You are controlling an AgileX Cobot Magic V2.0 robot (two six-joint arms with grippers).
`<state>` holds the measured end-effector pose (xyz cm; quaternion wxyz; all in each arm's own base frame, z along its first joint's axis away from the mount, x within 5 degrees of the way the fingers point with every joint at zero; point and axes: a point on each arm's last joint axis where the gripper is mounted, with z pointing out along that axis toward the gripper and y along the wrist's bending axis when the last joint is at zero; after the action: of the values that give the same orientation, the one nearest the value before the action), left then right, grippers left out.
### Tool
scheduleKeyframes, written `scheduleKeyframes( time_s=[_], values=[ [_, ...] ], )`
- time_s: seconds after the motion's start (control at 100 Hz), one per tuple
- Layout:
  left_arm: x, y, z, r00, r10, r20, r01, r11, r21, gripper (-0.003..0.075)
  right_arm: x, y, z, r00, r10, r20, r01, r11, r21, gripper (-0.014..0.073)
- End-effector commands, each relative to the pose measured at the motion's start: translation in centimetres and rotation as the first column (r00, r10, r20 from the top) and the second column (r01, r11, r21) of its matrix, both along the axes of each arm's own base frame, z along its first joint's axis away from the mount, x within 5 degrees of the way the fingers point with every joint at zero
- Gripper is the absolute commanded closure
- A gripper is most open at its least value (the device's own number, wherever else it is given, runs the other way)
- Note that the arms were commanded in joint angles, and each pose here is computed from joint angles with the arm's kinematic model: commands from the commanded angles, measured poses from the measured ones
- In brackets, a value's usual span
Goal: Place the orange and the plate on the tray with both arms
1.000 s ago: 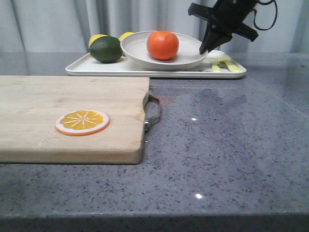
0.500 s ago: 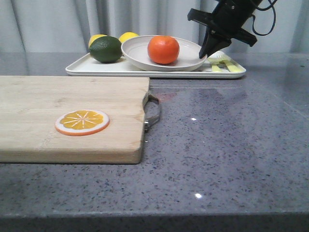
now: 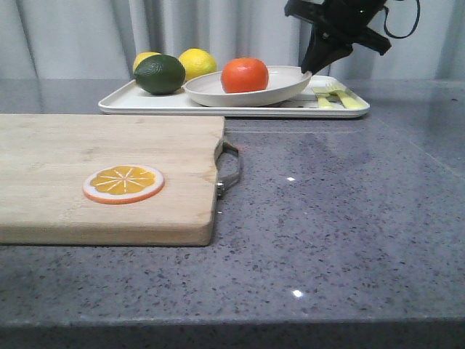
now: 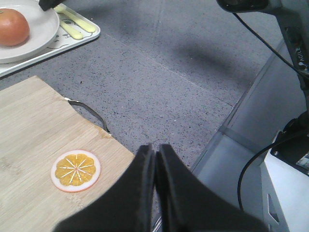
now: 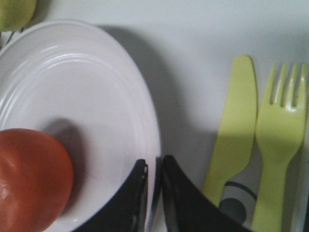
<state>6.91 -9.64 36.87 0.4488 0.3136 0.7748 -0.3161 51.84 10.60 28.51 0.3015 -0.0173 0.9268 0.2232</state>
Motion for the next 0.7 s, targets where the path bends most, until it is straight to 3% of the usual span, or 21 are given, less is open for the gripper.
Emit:
scheduleKeyframes(
  time_s=[0.0, 0.12, 0.34, 0.6, 0.69],
  values=[
    [0.2, -0.2, 1.2, 0.999, 0.014, 0.03, -0.012, 0.998, -0.067, 0.0741, -1.5, -0.3, 5.9, 0.987, -0.014, 0.157, 0.009, 0.999, 0.033, 0.0433],
    [0.2, -0.2, 1.2, 1.0, 0.013, 0.028, -0.011, 0.998, -0.066, 0.0741, -1.5, -0.3, 5.9, 0.988, -0.011, 0.152, 0.007, 0.999, 0.032, 0.0365],
    [0.2, -0.2, 1.2, 1.0, 0.013, 0.028, -0.011, 0.998, -0.066, 0.0741, -2.7, -0.4, 7.2, 0.99, 0.025, 0.137, -0.026, 1.0, 0.007, 0.0373],
    [0.2, -0.2, 1.2, 1.0, 0.013, 0.028, -0.011, 0.998, -0.066, 0.0741, -6.1, -1.5, 10.9, 0.991, 0.071, 0.114, -0.056, 0.99, -0.126, 0.0624],
    [0.2, -0.2, 1.2, 1.0, 0.013, 0.028, -0.011, 0.998, -0.066, 0.0741, -7.4, -1.7, 12.5, 0.989, 0.075, 0.128, -0.058, 0.99, -0.131, 0.0665]
  ],
)
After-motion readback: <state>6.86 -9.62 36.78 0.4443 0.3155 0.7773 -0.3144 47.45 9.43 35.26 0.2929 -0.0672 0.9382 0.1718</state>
